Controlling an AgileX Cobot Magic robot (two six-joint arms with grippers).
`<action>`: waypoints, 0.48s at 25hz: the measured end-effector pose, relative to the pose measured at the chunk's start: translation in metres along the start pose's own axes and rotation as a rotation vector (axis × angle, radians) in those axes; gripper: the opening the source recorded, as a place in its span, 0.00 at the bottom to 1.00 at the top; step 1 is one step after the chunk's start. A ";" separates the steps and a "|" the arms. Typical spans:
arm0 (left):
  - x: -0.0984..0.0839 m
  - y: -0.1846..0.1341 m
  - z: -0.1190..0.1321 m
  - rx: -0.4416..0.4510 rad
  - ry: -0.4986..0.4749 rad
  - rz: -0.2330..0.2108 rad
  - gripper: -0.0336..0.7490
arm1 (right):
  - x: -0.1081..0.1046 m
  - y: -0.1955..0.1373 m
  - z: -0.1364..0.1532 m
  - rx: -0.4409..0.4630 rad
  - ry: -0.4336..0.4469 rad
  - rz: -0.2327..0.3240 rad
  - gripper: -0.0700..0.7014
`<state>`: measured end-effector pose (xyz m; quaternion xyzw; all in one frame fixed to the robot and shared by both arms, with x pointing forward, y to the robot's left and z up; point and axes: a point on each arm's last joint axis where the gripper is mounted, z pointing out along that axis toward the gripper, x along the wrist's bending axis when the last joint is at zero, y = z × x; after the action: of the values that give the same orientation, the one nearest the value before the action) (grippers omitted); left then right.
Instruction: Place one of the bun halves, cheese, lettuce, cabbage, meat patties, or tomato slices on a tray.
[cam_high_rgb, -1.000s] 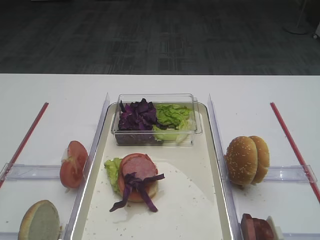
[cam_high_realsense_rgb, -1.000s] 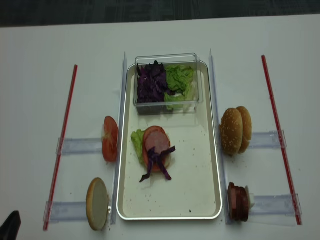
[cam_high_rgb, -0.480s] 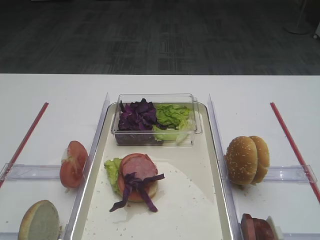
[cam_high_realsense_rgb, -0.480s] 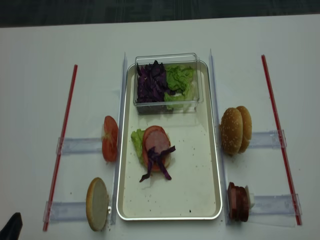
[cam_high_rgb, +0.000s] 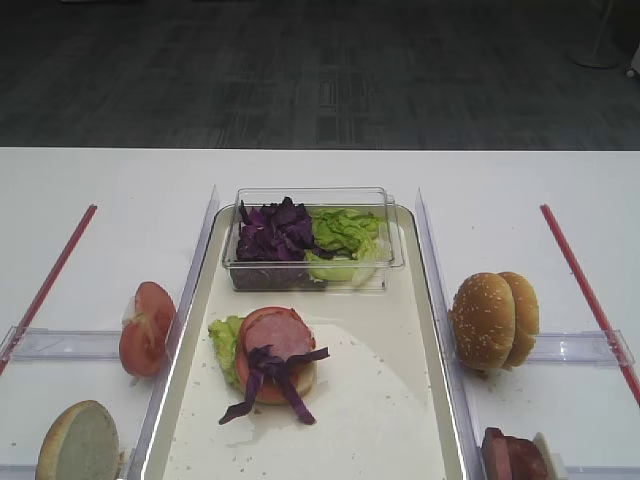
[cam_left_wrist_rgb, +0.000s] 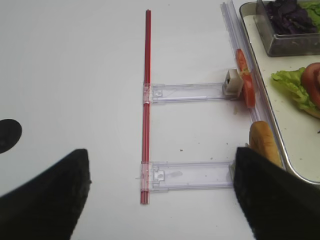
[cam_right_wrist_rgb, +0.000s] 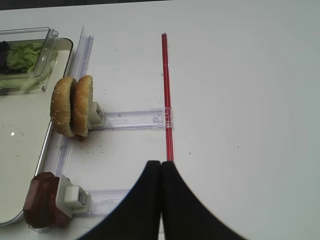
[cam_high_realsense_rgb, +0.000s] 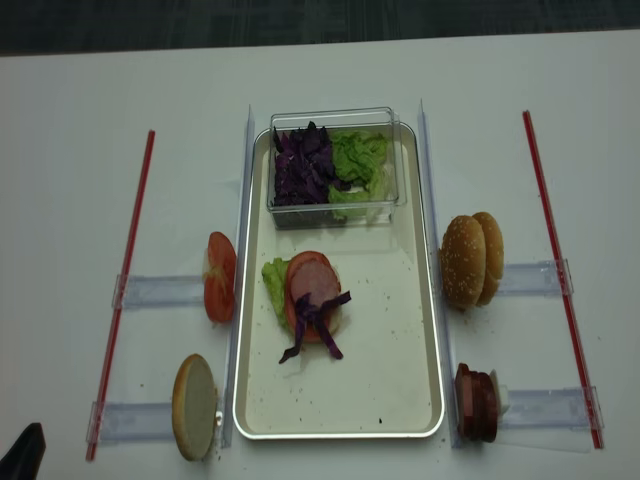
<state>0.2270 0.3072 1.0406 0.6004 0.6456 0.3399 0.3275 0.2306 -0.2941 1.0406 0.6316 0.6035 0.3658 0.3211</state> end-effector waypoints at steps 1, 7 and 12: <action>0.000 0.000 0.000 0.000 0.000 0.000 0.74 | 0.000 0.000 0.000 0.000 0.000 0.000 0.14; 0.000 0.000 0.000 0.000 0.000 -0.001 0.74 | 0.000 0.000 0.000 0.000 0.000 0.000 0.14; 0.000 0.000 0.000 0.000 0.000 -0.001 0.74 | 0.000 0.000 0.000 0.000 0.000 0.000 0.14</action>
<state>0.2270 0.3072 1.0406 0.6000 0.6460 0.3397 0.3277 0.2306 -0.2941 1.0406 0.6316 0.6035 0.3658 0.3211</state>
